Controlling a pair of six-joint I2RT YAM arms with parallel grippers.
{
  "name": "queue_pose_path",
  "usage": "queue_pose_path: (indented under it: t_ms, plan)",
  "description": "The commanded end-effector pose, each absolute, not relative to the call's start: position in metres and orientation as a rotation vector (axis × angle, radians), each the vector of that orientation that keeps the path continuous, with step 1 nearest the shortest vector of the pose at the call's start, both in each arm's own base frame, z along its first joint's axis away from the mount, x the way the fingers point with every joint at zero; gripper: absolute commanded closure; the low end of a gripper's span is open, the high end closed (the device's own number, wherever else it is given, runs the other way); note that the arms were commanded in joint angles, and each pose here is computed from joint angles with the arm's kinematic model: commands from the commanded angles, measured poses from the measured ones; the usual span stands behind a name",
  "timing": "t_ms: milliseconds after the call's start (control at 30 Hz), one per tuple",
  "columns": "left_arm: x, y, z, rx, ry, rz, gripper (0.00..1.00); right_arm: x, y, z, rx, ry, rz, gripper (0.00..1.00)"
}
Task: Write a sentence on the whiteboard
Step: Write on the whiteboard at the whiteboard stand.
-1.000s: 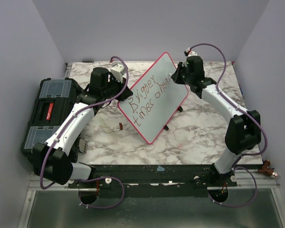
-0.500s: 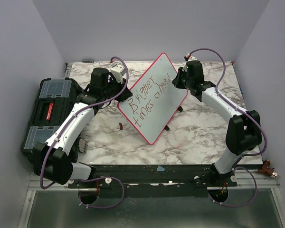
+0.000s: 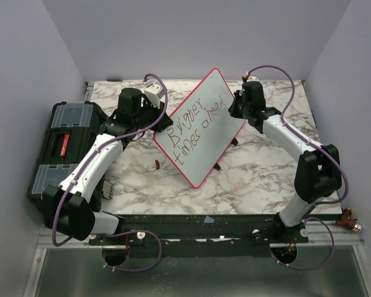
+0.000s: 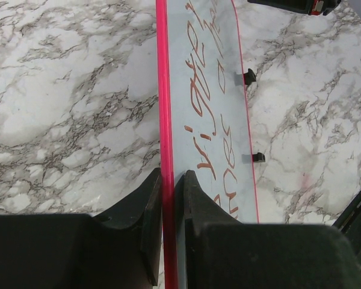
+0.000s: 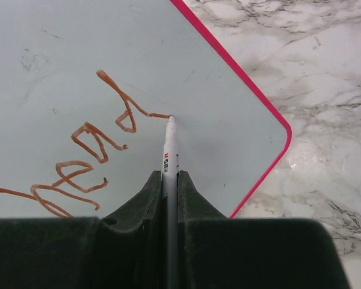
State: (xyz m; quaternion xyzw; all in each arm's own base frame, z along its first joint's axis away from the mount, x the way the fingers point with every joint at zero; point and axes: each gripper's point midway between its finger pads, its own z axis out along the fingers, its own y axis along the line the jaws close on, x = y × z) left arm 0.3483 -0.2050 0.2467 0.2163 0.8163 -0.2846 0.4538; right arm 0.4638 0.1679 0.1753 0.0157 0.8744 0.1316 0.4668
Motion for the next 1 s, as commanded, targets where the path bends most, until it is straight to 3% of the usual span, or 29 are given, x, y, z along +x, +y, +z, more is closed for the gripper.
queue_pose_path:
  t_ms: [0, 433, 967]
  plan:
    - [0.353, -0.206, 0.253, 0.654, 1.943, -0.625, 1.0, 0.459, 0.143, 0.207, 0.117, 2.092, 0.186, 0.99]
    - [0.351, -0.206, 0.256, 0.653, 1.954, -0.625, 1.0, 0.415, 0.127, 0.268, 0.172, 1.957, 0.261, 0.99]
    - [0.346, -0.21, 0.252, 0.653, 1.984, -0.656, 1.0, 0.37, 0.14, 0.275, 0.114, 1.897, 0.457, 0.99]
